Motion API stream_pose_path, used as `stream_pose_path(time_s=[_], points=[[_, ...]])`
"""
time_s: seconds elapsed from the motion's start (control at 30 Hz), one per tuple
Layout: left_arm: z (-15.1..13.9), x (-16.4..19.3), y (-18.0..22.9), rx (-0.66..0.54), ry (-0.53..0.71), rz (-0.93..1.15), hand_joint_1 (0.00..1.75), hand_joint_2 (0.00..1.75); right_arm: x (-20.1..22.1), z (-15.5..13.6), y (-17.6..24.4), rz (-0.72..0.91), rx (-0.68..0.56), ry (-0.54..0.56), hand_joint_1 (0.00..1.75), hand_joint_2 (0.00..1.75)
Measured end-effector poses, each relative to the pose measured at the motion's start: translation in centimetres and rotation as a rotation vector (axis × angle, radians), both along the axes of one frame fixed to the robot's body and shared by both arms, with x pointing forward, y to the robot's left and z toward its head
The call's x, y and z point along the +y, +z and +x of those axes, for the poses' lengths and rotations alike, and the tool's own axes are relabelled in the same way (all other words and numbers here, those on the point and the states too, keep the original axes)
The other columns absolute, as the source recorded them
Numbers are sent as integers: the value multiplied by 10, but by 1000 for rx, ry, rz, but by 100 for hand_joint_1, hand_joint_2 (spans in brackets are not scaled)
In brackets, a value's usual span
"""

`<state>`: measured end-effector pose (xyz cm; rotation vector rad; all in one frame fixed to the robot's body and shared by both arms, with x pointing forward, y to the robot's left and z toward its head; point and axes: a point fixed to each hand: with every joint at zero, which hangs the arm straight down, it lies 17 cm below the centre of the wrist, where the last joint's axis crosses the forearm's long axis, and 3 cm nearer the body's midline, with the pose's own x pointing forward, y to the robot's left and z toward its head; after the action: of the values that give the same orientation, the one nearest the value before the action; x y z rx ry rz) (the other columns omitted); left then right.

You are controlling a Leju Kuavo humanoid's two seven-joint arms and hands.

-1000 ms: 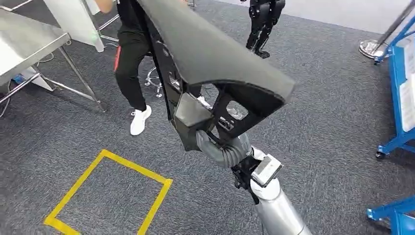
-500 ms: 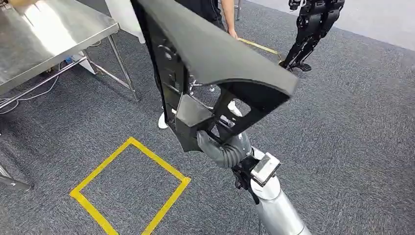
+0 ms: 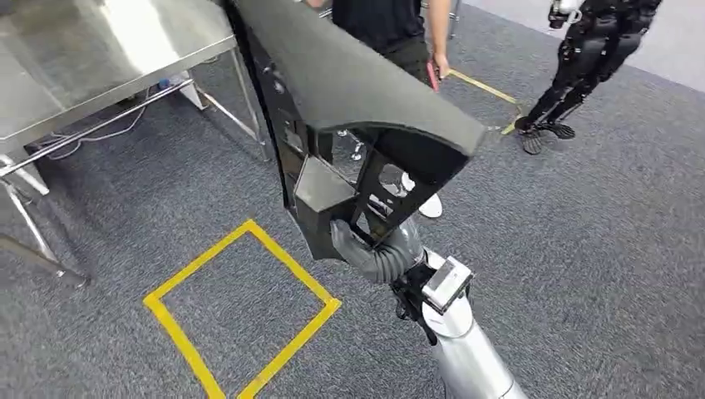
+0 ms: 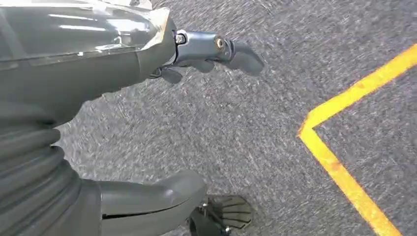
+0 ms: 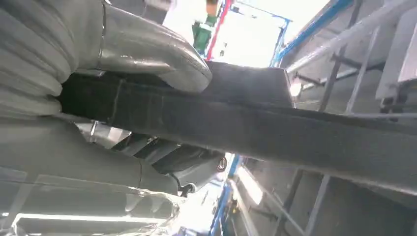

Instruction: Take the parts from the cabinet and place them on the table.

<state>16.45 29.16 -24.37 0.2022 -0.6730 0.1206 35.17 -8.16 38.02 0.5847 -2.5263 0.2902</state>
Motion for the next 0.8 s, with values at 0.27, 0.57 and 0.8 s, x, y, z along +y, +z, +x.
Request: stream_pose_path(time_s=[0.27, 0.57, 0.8], points=[[4, -2, 3, -30, 6, -13, 0, 175, -1, 0, -8, -8, 17, -1, 175, 175], [2, -2, 3, -31, 7, -13, 0, 175, 0, -1, -9, -9, 18, -2, 175, 175], [0, -5, 2, -30, 6, -31, 0, 175, 1, 0, -7, -2, 21, -1, 175, 175]])
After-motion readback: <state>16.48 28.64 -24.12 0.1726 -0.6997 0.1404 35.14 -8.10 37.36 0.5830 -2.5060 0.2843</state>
